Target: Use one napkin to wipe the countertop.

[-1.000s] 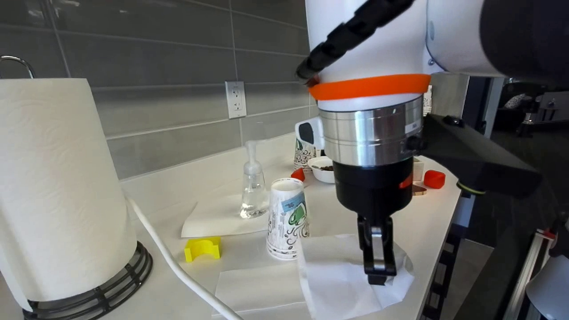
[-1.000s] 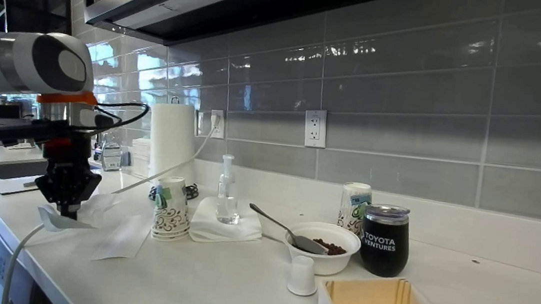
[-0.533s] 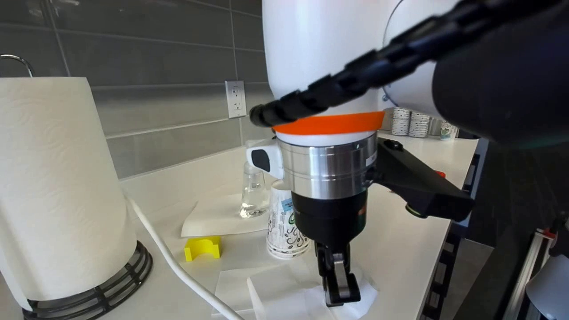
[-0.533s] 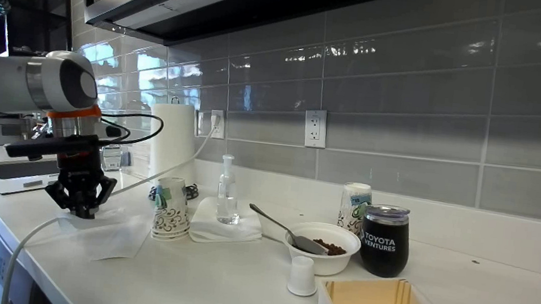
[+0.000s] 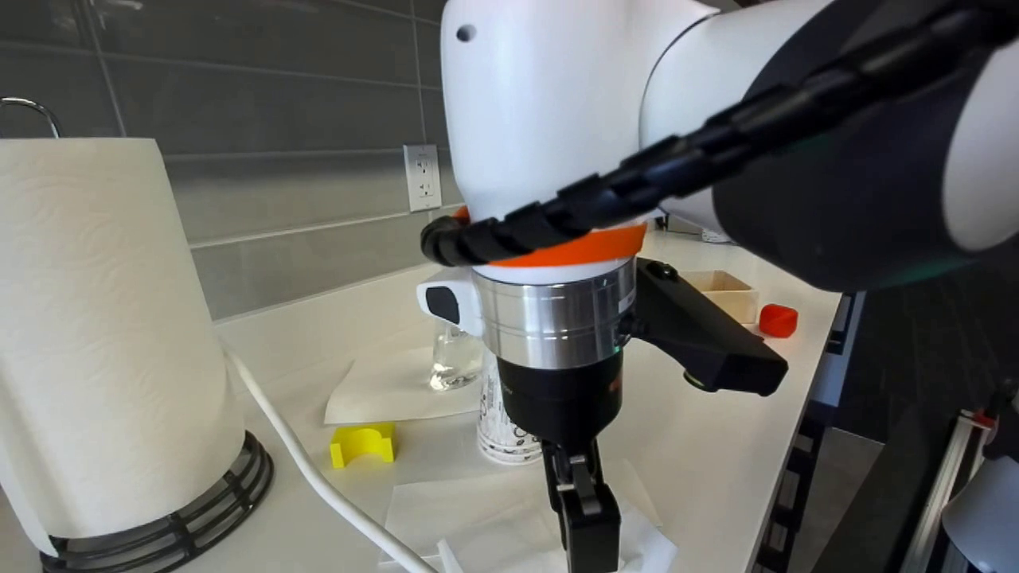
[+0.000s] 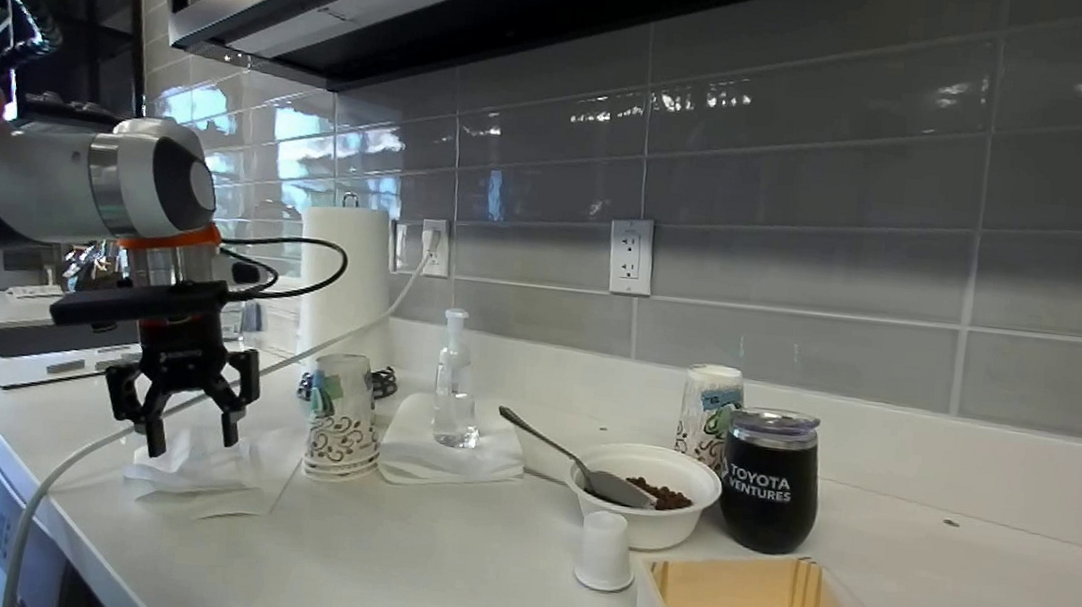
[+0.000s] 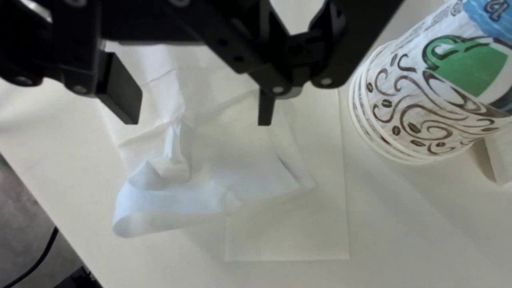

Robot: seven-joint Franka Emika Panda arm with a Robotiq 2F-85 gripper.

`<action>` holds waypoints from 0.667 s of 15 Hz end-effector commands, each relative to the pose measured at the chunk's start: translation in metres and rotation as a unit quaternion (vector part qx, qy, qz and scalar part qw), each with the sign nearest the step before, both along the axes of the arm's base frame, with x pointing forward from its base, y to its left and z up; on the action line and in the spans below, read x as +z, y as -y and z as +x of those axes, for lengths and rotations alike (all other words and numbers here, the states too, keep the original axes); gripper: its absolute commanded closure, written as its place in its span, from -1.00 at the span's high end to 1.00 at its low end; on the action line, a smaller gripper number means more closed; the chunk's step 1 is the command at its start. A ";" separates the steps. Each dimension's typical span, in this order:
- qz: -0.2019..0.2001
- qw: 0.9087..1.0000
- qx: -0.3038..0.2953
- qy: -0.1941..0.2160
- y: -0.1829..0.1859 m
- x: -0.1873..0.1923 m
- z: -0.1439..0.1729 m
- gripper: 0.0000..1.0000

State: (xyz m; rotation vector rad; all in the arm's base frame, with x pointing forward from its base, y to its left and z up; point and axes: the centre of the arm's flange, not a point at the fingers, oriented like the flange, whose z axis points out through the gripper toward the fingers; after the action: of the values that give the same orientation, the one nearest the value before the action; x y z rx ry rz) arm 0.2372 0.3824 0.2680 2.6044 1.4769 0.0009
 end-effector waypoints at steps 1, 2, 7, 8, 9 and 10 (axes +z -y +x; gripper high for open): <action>-0.014 0.999 -0.033 -0.004 0.006 0.014 -0.010 1.00; -0.017 0.998 -0.060 -0.010 0.010 0.017 -0.013 1.00; 0.016 0.979 -0.200 -0.026 0.043 0.039 0.002 1.00; 0.027 0.974 -0.223 -0.024 0.051 0.044 0.012 1.00; 0.035 0.968 -0.246 -0.021 0.060 0.049 0.022 1.00; 0.043 0.962 -0.270 -0.017 0.068 0.054 0.030 1.00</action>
State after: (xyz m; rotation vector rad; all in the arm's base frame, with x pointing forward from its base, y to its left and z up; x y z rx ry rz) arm 0.2529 0.3477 0.2991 2.9161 0.9446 -0.0957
